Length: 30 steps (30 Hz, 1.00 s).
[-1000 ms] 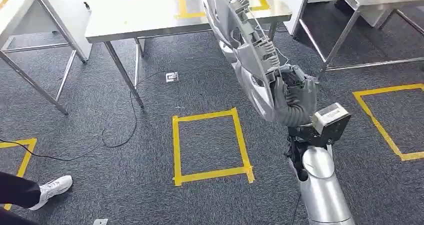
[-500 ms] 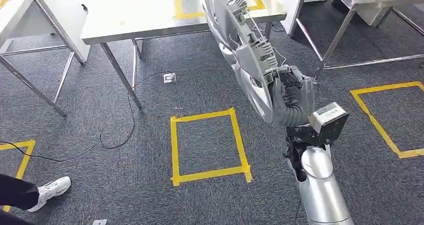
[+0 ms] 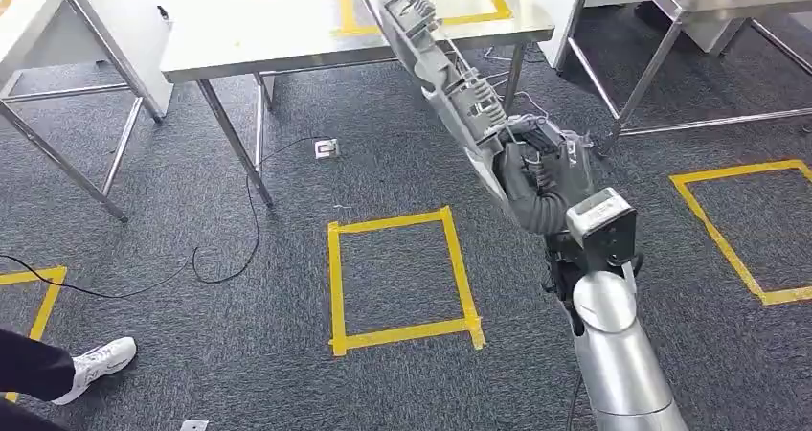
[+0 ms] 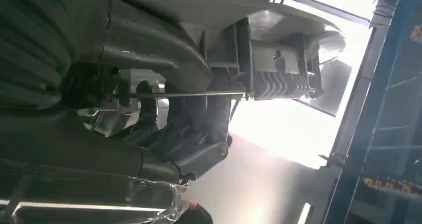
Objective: Take the parts from the cabinet and place them on the table.
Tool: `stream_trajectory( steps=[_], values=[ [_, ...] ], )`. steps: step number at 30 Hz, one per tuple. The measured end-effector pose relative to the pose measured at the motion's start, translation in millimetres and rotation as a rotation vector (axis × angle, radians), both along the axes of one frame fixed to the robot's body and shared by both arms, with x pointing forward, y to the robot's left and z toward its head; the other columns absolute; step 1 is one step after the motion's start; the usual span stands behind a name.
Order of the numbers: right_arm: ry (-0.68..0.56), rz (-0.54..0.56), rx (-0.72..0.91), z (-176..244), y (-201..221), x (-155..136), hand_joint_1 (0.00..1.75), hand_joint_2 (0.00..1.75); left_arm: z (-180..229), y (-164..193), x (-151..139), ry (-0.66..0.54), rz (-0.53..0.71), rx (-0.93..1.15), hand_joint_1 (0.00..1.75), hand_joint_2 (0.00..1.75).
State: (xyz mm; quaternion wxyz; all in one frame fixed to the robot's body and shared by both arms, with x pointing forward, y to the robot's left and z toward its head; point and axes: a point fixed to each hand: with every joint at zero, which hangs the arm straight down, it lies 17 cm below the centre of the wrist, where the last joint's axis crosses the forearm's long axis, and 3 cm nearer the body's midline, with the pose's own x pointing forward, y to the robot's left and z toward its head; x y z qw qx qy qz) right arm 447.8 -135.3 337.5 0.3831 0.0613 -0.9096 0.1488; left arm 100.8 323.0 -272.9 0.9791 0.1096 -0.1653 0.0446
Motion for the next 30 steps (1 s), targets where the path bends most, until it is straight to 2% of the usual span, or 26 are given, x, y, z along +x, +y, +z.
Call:
stream_trajectory(
  steps=[11,15,17,21,27,30],
  values=[
    [-0.027,0.012,-0.039,7.5,8.9,-0.4,1.75,1.75,0.6,-1.6,4.9,-0.004,-0.018,-0.001,0.0,1.75],
    [-0.063,0.001,-0.17,4.0,25.1,-1.6,1.75,1.75,0.7,-4.0,9.0,0.008,-0.053,0.003,0.0,1.75],
    [-0.076,0.031,-0.249,-0.4,39.5,-4.9,1.75,1.75,0.9,-5.3,12.3,0.017,-0.072,0.003,0.0,1.75],
    [-0.038,0.204,-0.299,-16.3,71.7,-24.6,1.75,1.75,1.8,-5.5,17.8,0.019,-0.096,0.004,0.0,1.75],
    [0.071,0.503,-0.271,-33.7,113.3,-64.9,1.75,1.75,2.1,-4.6,16.2,0.019,-0.105,-0.001,0.0,1.75],
    [0.087,0.573,-0.266,-34.9,122.4,-77.8,1.75,1.75,2.7,-3.6,17.7,0.02,-0.116,-0.001,0.0,1.75]
  ],
)
